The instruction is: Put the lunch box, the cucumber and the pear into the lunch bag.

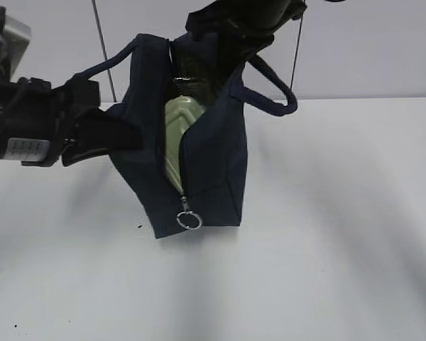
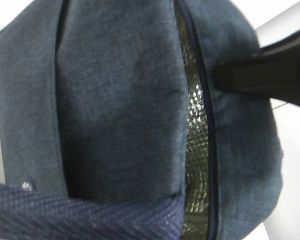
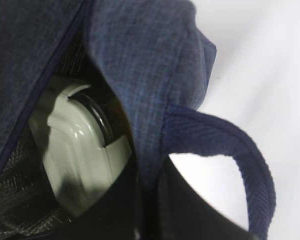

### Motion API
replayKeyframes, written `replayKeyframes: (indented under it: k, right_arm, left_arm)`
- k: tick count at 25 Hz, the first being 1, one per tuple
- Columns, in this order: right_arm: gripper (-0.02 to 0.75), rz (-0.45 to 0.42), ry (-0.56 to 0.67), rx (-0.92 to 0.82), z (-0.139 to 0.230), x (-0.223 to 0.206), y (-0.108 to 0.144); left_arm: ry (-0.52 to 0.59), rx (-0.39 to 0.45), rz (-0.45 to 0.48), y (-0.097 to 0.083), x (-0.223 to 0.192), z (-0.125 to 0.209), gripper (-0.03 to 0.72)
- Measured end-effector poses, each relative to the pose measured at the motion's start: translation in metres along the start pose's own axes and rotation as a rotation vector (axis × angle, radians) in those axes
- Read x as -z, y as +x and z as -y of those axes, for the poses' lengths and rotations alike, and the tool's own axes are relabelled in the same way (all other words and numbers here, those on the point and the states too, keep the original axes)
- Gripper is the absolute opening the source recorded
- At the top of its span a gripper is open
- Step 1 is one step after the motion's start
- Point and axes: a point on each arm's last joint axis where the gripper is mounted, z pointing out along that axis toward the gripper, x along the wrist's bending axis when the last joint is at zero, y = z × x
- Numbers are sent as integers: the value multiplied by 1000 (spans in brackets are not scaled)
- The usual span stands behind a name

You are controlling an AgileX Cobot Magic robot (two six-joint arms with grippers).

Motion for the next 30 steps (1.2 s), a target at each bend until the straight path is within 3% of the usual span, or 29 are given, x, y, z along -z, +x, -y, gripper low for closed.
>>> replayKeyframes:
  k: [4, 9, 21, 24, 30]
  right_arm:
    - [6, 60, 72, 6, 14, -9, -6]
    - [6, 63, 190, 3, 35, -36, -8]
    - [20, -9, 198, 152, 37, -44, -4]
    - [107, -14, 193, 171, 36, -44, -4]
    - [414, -14, 187, 181, 36, -44, -4]
  left_arm:
    - [17, 3, 2, -4, -13, 1, -19]
    - [52, 20, -9, 2, -23, 5, -19]
    - [96, 74, -30, 17, -40, 10, -17]
    - [94, 78, -28, 16, -40, 10, -8]
    - [93, 96, -7, 14, -40, 10, 95]
